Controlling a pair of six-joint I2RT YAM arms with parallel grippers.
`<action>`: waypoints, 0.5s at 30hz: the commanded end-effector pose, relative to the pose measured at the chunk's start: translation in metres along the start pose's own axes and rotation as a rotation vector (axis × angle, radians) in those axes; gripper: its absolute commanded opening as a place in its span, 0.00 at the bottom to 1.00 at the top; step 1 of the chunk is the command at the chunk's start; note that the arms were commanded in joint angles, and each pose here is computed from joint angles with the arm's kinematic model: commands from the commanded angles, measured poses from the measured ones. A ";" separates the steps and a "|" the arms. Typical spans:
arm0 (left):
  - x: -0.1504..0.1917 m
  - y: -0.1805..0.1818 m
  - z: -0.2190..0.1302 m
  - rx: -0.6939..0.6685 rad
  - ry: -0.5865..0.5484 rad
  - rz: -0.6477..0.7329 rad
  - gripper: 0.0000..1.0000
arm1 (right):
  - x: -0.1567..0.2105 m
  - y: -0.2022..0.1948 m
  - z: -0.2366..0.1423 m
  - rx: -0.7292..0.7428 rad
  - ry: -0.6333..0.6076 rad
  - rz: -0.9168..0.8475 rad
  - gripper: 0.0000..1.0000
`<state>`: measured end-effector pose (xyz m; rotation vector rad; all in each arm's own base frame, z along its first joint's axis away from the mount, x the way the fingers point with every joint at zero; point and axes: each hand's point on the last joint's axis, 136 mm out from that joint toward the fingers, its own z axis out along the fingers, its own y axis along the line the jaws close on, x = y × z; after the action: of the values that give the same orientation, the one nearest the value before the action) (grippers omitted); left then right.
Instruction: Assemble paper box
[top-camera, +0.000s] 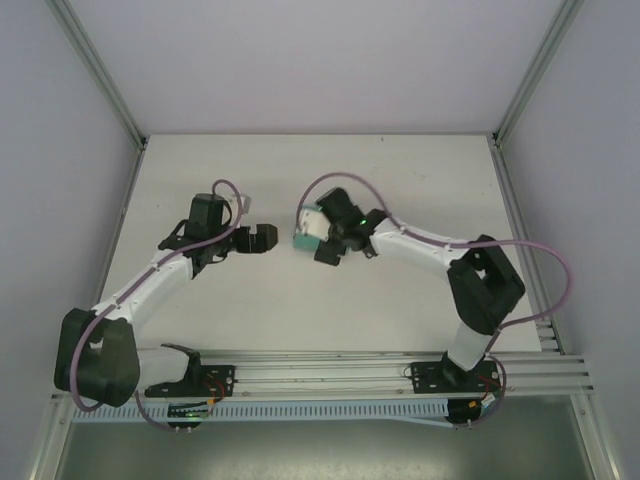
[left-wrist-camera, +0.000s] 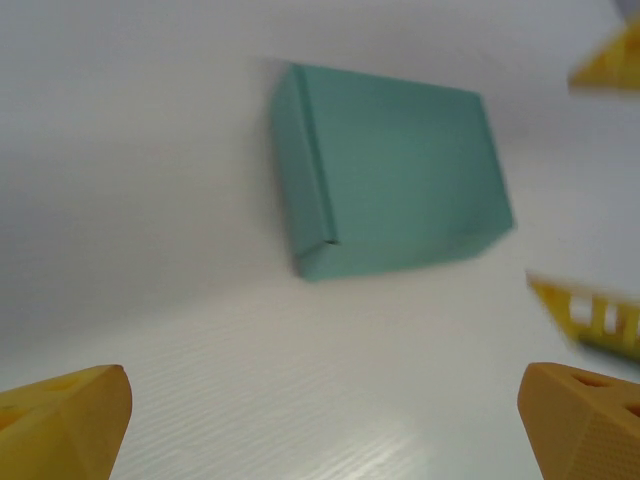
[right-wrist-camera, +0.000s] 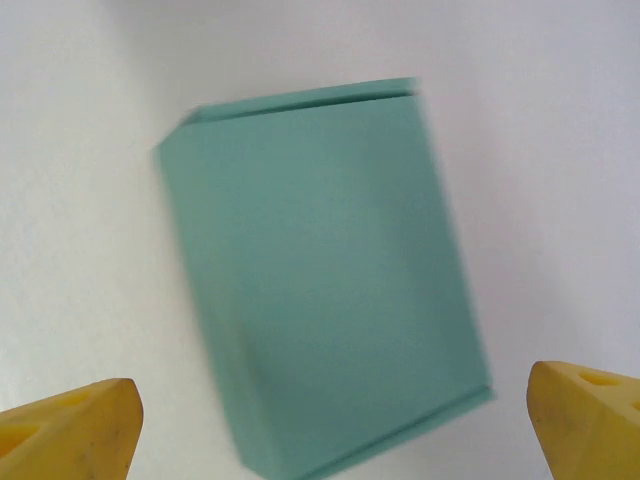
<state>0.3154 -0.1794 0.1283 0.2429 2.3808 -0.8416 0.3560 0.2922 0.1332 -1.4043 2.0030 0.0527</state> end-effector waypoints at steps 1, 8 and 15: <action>0.003 -0.037 0.018 0.200 0.022 0.089 0.98 | -0.016 -0.026 -0.008 -0.115 -0.085 0.289 0.98; 0.029 -0.050 0.071 0.223 0.150 0.113 0.92 | -0.001 -0.056 0.042 -0.239 0.037 0.462 0.89; 0.027 -0.053 0.095 0.270 0.164 0.104 0.88 | 0.000 -0.052 0.081 -0.369 0.082 0.469 0.85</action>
<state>0.3078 -0.2643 0.0601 0.5122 2.4831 -1.0600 0.4571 0.2939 0.0882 -1.0838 2.3889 0.4740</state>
